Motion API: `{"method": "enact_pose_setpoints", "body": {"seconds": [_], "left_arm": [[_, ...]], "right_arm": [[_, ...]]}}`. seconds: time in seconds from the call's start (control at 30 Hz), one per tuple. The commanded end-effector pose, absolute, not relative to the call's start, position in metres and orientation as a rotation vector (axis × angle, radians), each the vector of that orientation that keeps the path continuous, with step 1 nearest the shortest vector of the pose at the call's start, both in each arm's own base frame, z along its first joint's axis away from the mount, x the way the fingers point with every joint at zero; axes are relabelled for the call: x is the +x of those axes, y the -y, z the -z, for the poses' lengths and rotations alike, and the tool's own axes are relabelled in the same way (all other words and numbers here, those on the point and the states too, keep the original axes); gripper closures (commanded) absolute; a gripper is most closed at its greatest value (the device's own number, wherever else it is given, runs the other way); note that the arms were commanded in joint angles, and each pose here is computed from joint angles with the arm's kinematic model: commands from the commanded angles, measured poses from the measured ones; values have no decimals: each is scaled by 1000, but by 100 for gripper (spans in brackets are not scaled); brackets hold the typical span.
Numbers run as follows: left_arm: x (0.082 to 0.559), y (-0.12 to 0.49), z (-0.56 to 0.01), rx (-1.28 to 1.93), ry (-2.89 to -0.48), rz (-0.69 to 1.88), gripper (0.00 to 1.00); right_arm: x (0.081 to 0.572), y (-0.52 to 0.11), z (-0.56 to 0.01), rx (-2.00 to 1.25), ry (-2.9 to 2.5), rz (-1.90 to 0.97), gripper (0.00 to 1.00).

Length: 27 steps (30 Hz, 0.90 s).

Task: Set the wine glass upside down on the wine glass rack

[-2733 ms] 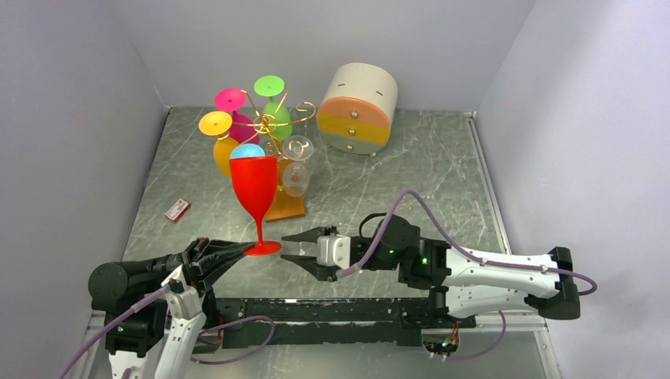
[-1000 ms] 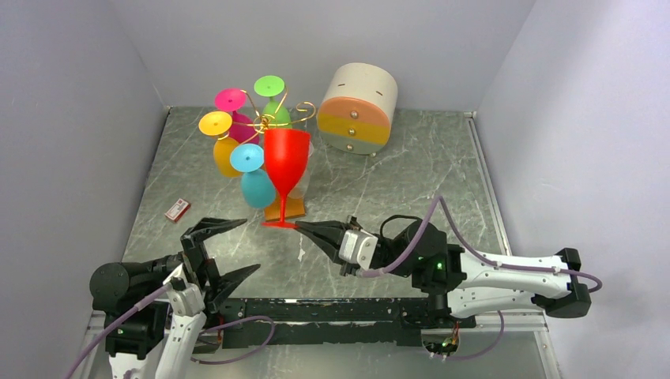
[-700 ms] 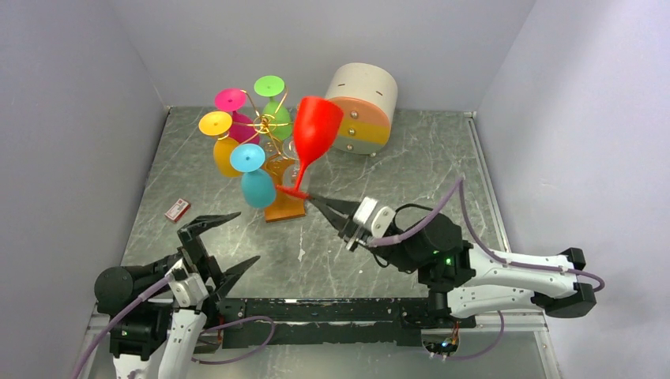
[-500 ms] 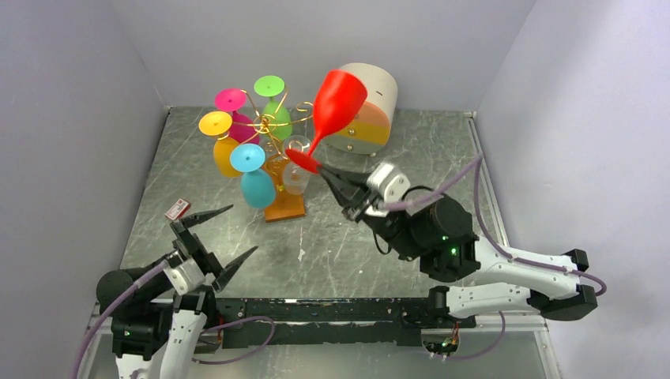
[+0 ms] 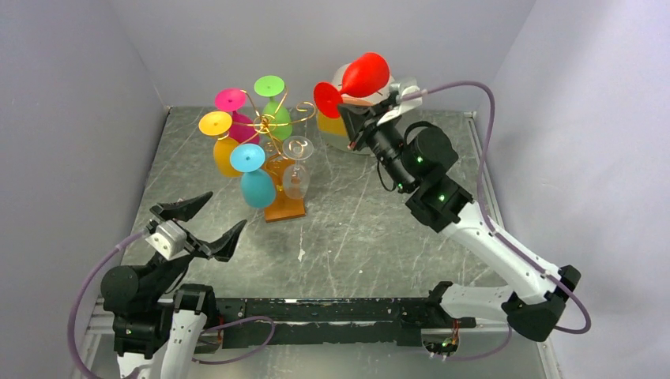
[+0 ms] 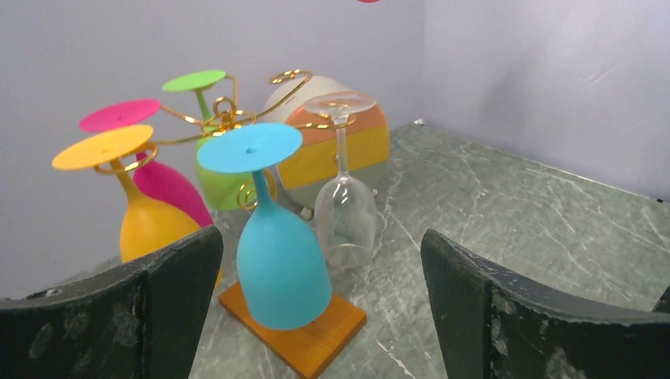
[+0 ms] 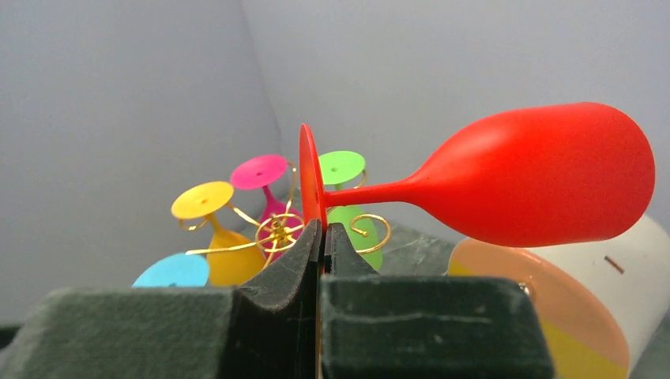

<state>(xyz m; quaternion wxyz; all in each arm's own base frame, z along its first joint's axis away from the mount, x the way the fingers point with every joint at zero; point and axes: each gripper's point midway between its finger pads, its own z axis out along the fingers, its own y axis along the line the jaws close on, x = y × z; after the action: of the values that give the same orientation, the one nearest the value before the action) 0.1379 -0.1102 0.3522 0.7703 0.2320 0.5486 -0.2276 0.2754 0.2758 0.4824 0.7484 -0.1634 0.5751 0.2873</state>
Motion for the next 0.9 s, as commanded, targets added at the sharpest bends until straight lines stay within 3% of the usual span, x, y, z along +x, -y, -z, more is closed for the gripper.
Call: {"method": "enact_pose_setpoints", "body": {"seconds": [0.0,0.43,0.87], "left_arm": [[152,98,-332,377,-1285,492,1],[153,94,-321,380,-1308,453,1],[150,96,-320,399,-1298,455,1]], "right_arm": [[296,-268,-497,-175,-1276,-833,100],[362,-276,-487,82,-1293,-1128,100],[407,-318,-449,128,-1396,-1273,100]]}}
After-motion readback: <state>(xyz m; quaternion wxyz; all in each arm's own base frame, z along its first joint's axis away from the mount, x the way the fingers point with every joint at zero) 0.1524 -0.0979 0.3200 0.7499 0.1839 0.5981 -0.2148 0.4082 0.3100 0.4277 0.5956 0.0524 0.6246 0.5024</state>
